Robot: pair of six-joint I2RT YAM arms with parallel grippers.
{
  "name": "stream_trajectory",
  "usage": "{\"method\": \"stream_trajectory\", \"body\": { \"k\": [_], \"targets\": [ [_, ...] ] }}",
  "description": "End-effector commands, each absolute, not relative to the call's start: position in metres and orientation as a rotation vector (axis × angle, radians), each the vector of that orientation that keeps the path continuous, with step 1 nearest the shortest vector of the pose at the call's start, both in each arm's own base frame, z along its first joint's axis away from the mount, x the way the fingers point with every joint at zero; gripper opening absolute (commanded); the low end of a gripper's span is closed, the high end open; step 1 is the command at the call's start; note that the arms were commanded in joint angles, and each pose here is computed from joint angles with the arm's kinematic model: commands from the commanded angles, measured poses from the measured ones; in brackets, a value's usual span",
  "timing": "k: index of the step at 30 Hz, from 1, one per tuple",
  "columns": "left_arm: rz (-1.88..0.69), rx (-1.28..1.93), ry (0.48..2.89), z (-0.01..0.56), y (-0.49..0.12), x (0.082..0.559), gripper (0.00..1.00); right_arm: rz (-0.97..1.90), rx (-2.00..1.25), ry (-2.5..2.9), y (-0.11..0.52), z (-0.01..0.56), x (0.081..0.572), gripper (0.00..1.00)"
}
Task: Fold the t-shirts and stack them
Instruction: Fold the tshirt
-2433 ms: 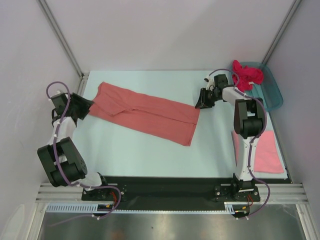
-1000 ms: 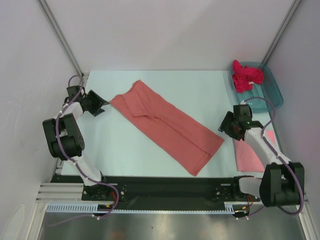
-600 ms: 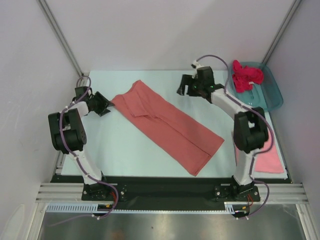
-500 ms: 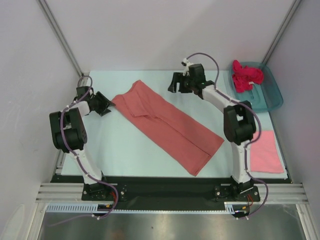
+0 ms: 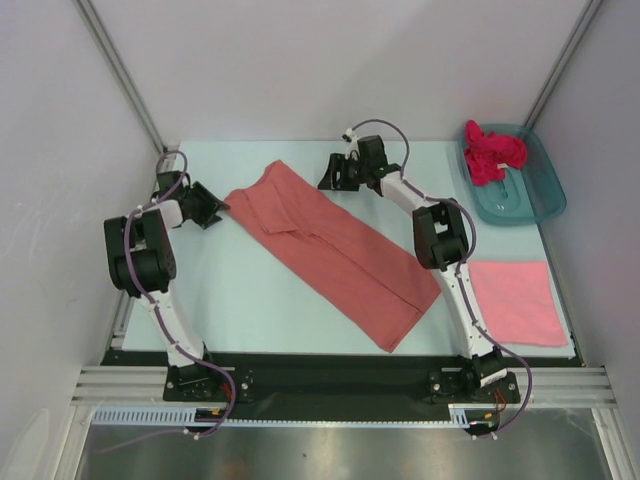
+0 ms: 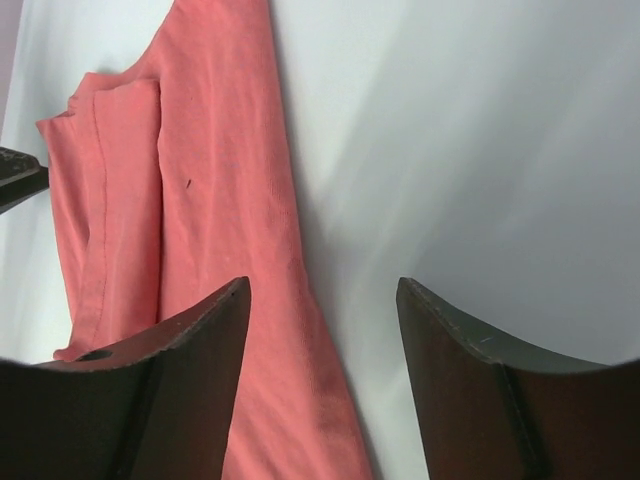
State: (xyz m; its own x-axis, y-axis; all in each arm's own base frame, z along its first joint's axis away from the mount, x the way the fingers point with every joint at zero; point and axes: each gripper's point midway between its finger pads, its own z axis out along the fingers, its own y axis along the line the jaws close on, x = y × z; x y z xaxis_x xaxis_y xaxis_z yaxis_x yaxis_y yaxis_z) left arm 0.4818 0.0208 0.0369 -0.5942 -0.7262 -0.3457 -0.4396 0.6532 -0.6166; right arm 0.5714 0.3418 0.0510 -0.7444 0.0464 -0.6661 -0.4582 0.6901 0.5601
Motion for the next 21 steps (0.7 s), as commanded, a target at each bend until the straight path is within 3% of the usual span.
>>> {"method": "stream_trajectory", "body": {
  "k": [1, 12, 17, 21],
  "targets": [
    [-0.647, -0.886, 2.219, 0.049, 0.021, 0.506, 0.52, 1.036, -0.359, 2.156, 0.357, 0.076, 0.575, 0.65],
    [-0.652, -0.907, 2.204, 0.042, 0.025, 0.530, 0.45, 1.121, -0.339, 2.197, 0.371, 0.050, 0.572, 0.43],
    [-0.689, -0.898, 2.202, 0.042, 0.021, 0.541, 0.31, 1.181, -0.298, 2.177, 0.379, 0.050, 0.575, 0.33],
    [-0.695, -0.878, 2.190, 0.046, 0.021, 0.552, 0.19, 1.186, -0.289, 2.161, 0.381, 0.049, 0.579, 0.19]
  ]
}}
